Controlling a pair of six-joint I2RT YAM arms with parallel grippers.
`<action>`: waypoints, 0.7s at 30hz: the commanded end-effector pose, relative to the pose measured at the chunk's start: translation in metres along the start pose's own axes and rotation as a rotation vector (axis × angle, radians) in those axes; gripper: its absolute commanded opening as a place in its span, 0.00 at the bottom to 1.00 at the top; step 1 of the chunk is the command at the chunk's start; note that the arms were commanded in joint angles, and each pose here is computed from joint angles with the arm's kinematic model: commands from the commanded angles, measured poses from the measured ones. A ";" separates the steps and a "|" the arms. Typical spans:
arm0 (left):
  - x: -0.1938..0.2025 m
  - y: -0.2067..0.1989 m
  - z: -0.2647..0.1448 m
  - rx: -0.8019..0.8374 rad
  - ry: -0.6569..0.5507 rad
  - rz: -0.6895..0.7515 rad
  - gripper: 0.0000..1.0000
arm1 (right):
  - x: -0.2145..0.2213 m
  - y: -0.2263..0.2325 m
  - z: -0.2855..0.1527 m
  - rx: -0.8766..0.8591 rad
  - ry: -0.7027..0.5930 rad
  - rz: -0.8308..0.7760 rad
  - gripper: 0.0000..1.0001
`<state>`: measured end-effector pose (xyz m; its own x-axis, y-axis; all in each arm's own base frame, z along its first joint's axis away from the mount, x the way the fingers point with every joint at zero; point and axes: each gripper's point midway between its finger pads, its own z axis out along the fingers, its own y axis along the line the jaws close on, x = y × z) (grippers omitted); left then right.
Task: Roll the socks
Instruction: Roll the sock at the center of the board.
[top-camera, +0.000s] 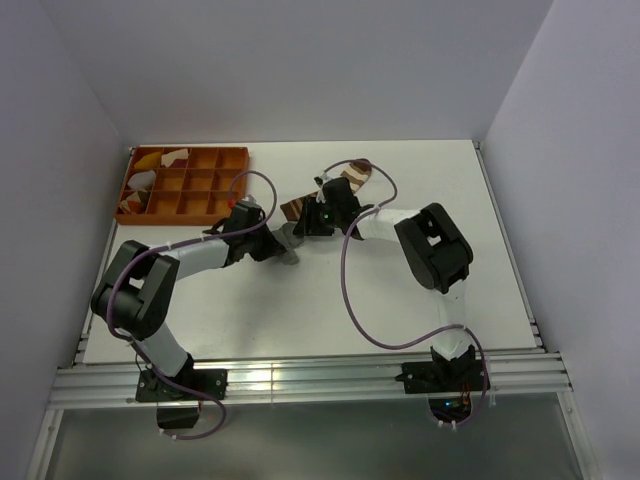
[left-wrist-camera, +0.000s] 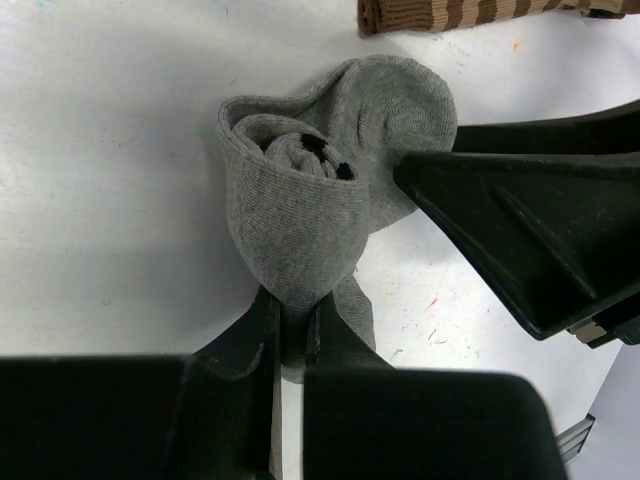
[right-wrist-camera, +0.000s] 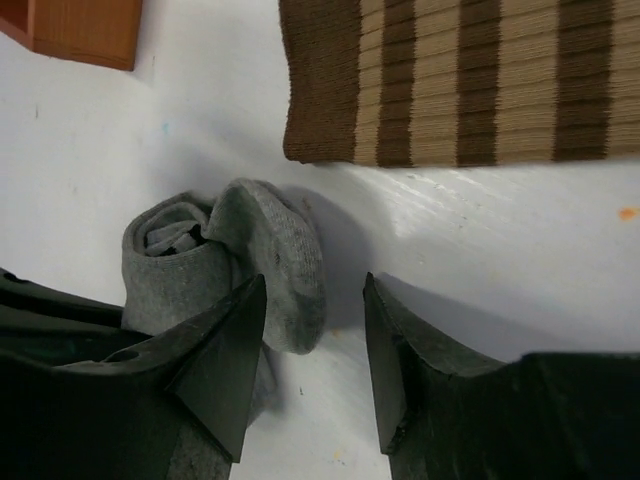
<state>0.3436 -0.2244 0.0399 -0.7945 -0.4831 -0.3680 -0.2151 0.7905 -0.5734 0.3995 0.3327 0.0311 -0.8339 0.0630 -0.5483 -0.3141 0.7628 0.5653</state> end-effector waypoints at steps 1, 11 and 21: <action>0.006 0.025 -0.005 -0.087 0.031 0.029 0.00 | -0.007 0.014 0.009 -0.077 -0.014 0.004 0.51; -0.004 0.041 -0.005 -0.176 0.038 0.069 0.00 | -0.002 0.028 -0.010 -0.157 -0.036 -0.005 0.00; -0.028 0.058 -0.003 -0.388 0.077 0.218 0.00 | 0.033 0.019 -0.035 -0.141 -0.047 0.106 0.00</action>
<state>0.3550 -0.2101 0.0406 -0.8666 -0.3423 -0.3630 -0.1855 0.8964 -0.4026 0.3543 0.3287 0.0306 -0.8555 0.1255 -0.5024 -0.2982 0.6737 0.6762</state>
